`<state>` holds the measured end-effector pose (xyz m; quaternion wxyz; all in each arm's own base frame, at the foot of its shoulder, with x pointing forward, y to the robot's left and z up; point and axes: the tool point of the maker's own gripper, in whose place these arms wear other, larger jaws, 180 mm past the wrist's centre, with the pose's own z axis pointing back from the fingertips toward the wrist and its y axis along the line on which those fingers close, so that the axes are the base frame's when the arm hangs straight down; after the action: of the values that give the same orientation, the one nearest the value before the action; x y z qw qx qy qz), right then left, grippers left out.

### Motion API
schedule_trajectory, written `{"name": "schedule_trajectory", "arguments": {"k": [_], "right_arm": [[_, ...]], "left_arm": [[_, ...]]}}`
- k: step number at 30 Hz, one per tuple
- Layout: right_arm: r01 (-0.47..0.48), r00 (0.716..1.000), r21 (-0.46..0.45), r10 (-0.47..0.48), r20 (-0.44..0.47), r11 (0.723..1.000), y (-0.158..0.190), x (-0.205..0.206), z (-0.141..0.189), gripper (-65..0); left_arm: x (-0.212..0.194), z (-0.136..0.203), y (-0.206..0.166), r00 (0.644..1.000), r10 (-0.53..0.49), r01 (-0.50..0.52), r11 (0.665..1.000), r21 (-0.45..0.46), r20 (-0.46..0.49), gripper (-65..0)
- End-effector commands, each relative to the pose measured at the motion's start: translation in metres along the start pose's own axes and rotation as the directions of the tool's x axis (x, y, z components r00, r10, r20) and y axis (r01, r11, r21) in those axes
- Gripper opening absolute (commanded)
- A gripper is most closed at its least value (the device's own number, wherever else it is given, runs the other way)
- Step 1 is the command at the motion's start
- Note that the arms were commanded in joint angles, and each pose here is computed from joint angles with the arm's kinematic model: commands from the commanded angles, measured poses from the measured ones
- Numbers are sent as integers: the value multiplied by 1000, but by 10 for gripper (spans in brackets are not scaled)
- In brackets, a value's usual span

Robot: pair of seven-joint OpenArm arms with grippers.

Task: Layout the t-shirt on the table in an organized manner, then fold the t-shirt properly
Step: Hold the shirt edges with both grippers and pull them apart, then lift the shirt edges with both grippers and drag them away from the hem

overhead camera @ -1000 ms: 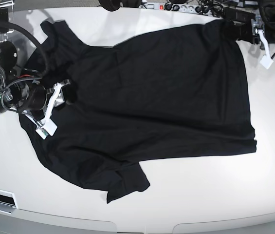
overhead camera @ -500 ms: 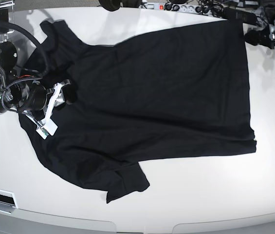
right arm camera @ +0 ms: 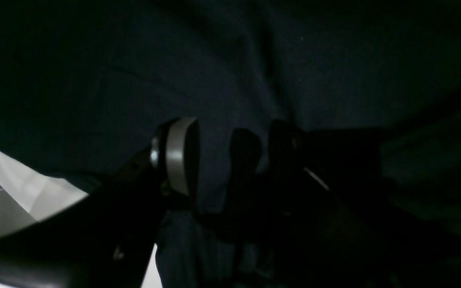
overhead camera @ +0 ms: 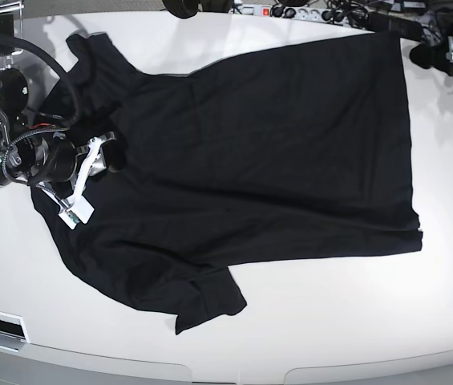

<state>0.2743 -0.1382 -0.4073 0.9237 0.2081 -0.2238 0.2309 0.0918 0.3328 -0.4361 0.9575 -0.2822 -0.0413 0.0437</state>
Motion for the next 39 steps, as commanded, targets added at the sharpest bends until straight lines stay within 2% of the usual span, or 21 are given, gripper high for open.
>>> {"name": "schedule_trajectory", "arguments": {"k": [1,12,20,22,23,25,26,29,32,35,39], "right_arm": [[-20,999,-9,20,41,1000,-4,15,8,-344],[-19,999,-8,19,41,1000,-4,14,8,-344],[-16,999,-11,16,36,1000,-4,14,8,-344],[-16,999,-11,16,36,1000,-4,14,8,-344],[-16,999,-10,16,37,1000,-4,14,8,-344],[-16,999,-10,16,38,1000,-4,14,8,-344],[-16,999,-10,16,37,1000,-4,14,8,-344],[-25,999,-13,26,48,1000,-3,17,10,-344],[-61,993,-31,63,95,998,-2,32,22,-344],[-92,981,-76,104,163,993,-4,52,43,-344],[-67,982,-136,90,166,988,-10,46,67,-344]], "left_arm": [[7,11,2,1000,-17,17,1000,14,9,-293],[5,-11,-19,999,13,-9,996,-87,45,-293],[-31,-51,-42,990,-33,12,988,-156,-134,-294],[-32,-53,-47,990,-32,8,984,-176,-135,-344],[-30,-53,-49,992,-28,5,982,-187,-123,-406],[-23,-50,-52,996,-17,-2,978,-209,-92,-587],[-19,-47,-54,997,-13,-4,975,-220,-76,-650],[-13,-40,-52,998,-12,-2,976,-220,-61,-650],[-2,-34,-52,999,-36,26,977,-210,-41,-650],[14,-26,-56,998,-64,66,976,-206,13,-650],[37,-9,-58,990,-95,113,976,-185,102,-650]]}}
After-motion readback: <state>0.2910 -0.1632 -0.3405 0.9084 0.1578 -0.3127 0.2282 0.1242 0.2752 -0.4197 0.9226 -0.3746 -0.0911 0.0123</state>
